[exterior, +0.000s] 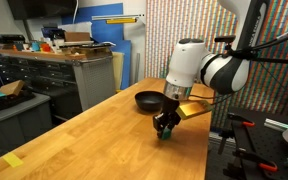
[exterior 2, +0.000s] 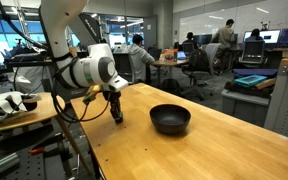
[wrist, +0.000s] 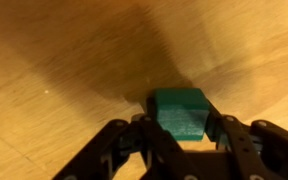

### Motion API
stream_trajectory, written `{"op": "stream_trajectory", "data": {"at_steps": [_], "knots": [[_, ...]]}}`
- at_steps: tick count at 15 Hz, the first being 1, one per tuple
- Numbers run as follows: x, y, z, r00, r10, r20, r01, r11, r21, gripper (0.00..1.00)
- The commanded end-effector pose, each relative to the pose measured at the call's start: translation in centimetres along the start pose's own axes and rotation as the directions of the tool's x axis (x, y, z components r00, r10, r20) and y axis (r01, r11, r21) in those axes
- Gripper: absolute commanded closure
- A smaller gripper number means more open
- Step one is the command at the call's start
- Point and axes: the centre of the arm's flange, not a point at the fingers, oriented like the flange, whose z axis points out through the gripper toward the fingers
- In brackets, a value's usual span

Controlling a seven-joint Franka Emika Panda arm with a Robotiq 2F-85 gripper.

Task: Put the green block in the black bowl

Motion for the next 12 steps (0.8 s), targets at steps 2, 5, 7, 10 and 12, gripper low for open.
{"op": "stream_trajectory", "data": {"at_steps": [2, 5, 7, 10, 12], "knots": [[0.6, -0.8, -1.6, 1.0, -0.02, -0.002, 0.019, 0.999, -0.028, 0.79], [1.4, -0.3, -2.9, 1.0, -0.017, -0.004, 0.017, 0.999, -0.051, 0.79], [2.5, 0.3, -4.2, 1.0, -0.01, 0.002, 0.01, 0.998, -0.056, 0.79], [4.6, 1.3, -6.0, 1.0, 0.008, 0.017, -0.007, 0.999, -0.048, 0.79], [5.9, 1.9, -7.3, 1.0, 0.009, 0.022, -0.008, 0.999, -0.047, 0.79]]}}
